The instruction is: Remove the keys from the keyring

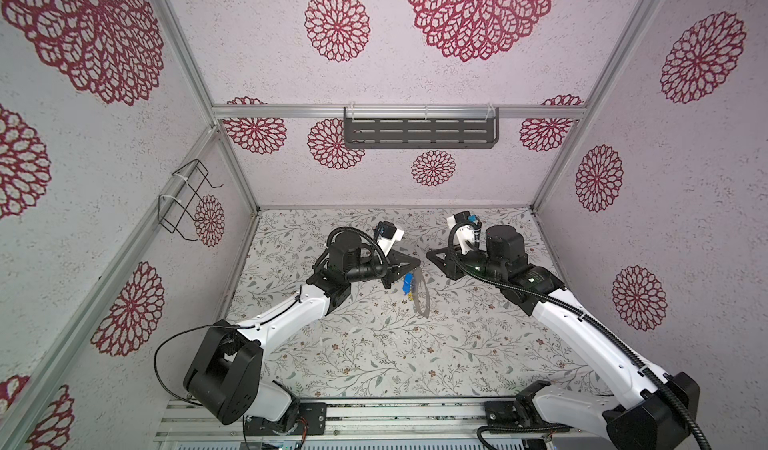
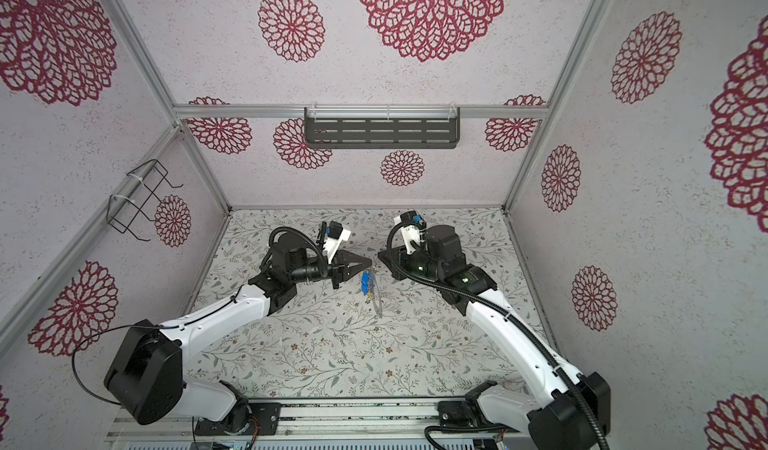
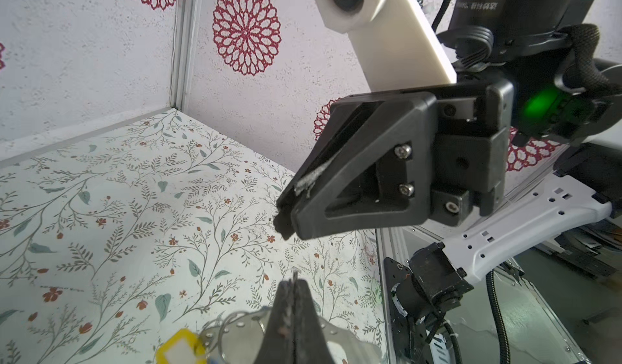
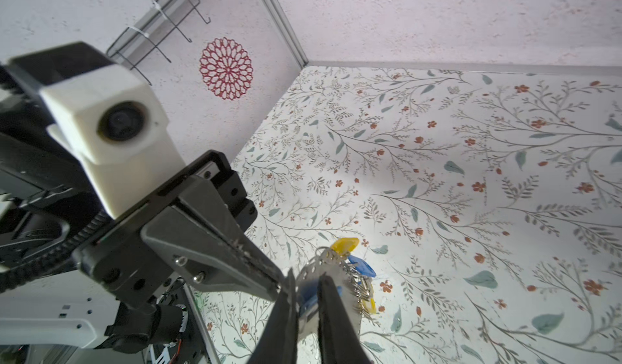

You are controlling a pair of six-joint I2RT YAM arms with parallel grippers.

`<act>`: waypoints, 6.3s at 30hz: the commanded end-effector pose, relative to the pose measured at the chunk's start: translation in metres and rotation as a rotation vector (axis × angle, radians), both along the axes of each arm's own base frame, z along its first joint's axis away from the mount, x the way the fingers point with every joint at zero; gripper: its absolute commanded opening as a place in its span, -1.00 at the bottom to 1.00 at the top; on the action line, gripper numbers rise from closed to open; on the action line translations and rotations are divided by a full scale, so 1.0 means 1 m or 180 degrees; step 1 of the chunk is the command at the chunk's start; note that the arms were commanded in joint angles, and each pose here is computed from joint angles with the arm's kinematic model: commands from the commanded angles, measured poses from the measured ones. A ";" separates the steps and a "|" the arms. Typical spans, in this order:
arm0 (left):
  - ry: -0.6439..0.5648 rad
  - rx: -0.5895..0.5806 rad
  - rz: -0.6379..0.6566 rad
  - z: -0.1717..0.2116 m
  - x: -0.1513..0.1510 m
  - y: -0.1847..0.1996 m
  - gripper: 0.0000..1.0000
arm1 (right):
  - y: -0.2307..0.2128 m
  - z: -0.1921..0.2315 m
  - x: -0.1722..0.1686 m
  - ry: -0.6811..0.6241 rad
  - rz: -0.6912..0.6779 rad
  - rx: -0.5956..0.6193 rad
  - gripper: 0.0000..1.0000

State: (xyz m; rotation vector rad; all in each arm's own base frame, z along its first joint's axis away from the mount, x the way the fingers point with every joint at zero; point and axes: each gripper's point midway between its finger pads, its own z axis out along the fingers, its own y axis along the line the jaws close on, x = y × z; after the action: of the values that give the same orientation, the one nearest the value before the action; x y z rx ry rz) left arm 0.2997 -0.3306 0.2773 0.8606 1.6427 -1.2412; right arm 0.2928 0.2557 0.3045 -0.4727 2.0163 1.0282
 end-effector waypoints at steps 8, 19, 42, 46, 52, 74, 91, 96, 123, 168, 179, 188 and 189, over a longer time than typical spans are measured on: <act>-0.0062 -0.0370 -0.0078 0.033 0.002 0.008 -1.00 | 0.012 0.010 -0.012 -0.0039 0.0335 0.0351 -0.57; 0.0008 -0.0372 -0.0108 0.029 0.004 0.007 -1.00 | 0.013 0.012 -0.011 -0.0051 0.0361 0.0427 -0.55; 0.0051 -0.0366 -0.0140 0.027 0.004 0.005 -1.00 | 0.016 0.026 -0.008 -0.0059 0.0491 0.0552 -0.65; 0.0053 -0.0376 -0.0147 0.028 0.005 0.004 -1.00 | 0.019 0.023 -0.008 -0.0032 0.0524 0.0551 -0.66; 0.0084 -0.0374 -0.0157 0.026 0.005 0.004 -1.00 | 0.020 0.026 -0.008 -0.0064 0.0529 0.0566 -0.75; 0.0112 -0.0402 -0.0150 0.025 0.007 0.003 -1.00 | 0.032 0.025 -0.008 -0.0054 0.0608 0.0608 -0.90; 0.0228 -0.0454 0.0032 0.024 0.017 0.006 -1.00 | 0.032 0.024 -0.005 -0.0151 0.0463 0.0685 -1.00; 0.0279 -0.0497 0.0103 0.024 0.023 0.008 -1.00 | 0.025 0.025 -0.003 -0.0257 0.0300 0.0675 -1.00; 0.1082 -0.1427 -0.0055 0.046 0.042 0.037 -0.18 | 0.018 0.032 0.002 -0.0401 0.0103 0.0955 -1.00; 0.1225 -0.1325 -0.0273 0.031 0.029 0.015 -0.62 | 0.030 0.043 0.013 -0.0355 0.0193 0.1191 -1.00; 0.1290 -0.1255 -0.0259 0.021 0.028 0.012 -0.42 | 0.030 0.048 0.014 -0.0385 0.0196 0.1226 -1.00; 0.1300 -0.1240 -0.0254 0.019 0.028 0.011 -0.41 | 0.029 0.049 0.013 -0.0388 0.0184 0.1216 -1.00; 0.1305 -0.1240 -0.0254 0.018 0.028 0.011 -0.43 | 0.029 0.048 0.013 -0.0386 0.0179 0.1211 -1.00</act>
State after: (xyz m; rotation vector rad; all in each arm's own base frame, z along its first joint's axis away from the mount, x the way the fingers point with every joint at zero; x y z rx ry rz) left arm 0.3314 -0.3159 0.2919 0.4047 1.6235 -1.8088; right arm 0.3079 0.2850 0.3057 -0.3456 1.8068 1.3260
